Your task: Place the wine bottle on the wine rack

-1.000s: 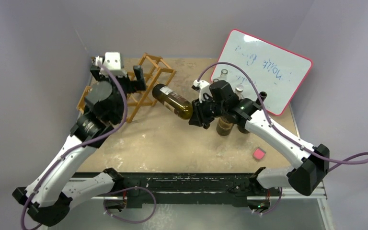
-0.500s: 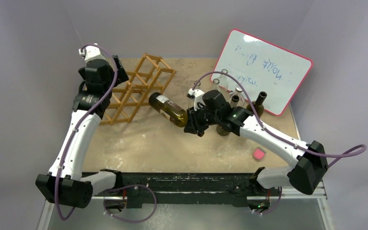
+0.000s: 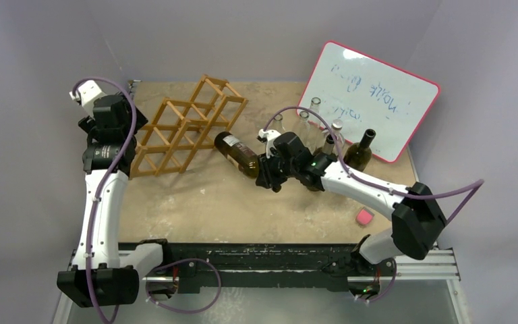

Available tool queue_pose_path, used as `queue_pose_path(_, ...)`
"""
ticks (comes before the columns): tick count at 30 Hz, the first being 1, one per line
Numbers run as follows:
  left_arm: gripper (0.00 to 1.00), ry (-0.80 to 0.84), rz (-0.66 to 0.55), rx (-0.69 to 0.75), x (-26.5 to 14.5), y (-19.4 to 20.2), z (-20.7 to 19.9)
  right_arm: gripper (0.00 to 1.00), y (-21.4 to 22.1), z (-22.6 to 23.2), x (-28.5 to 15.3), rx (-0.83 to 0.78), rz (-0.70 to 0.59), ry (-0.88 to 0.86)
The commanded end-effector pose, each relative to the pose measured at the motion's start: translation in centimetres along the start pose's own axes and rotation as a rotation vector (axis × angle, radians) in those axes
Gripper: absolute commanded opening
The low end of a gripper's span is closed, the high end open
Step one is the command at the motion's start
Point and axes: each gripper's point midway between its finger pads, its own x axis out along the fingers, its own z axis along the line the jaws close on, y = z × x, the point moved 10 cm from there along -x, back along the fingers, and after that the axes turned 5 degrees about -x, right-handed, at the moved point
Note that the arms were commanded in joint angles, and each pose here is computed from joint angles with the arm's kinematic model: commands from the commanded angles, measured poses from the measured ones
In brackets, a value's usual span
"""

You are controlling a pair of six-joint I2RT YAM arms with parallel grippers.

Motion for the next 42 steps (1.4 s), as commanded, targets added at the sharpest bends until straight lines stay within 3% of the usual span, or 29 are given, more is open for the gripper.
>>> queue_pose_path(1, 0.77, -0.096, 0.041, 0.026, 0.7, 1.8, 1.7, 0.0, -4.7, 1.5, -0.3, -0.081, -0.271, -0.067)
queue_pose_path(7, 0.71, -0.118, 0.093, 0.049, 1.5, 2.9, 2.2, 0.0, -5.2, 1.5, 1.0, -0.094, -0.272, -0.083)
queue_pose_path(16, 0.44, -0.126, 0.113, 0.047, 2.4, 3.8, 2.3, 0.0, -5.4, 1.4, 2.3, -0.094, -0.268, -0.08)
queue_pose_path(23, 0.29, -0.075, 0.165, 0.018, 2.7, 4.7, 1.9, 0.0, -6.0, 1.3, 2.8, -0.082, -0.293, -0.058)
queue_pose_path(33, 0.19, 0.018, 0.24, -0.004, 2.6, 5.4, 1.1, 0.0, -7.0, 1.1, 3.7, -0.044, -0.344, -0.005)
queue_pose_path(42, 0.18, 0.108, 0.316, 0.009, 2.1, 5.6, 0.4, 0.0, -8.5, 2.1, 4.8, -0.064, -0.417, -0.053)
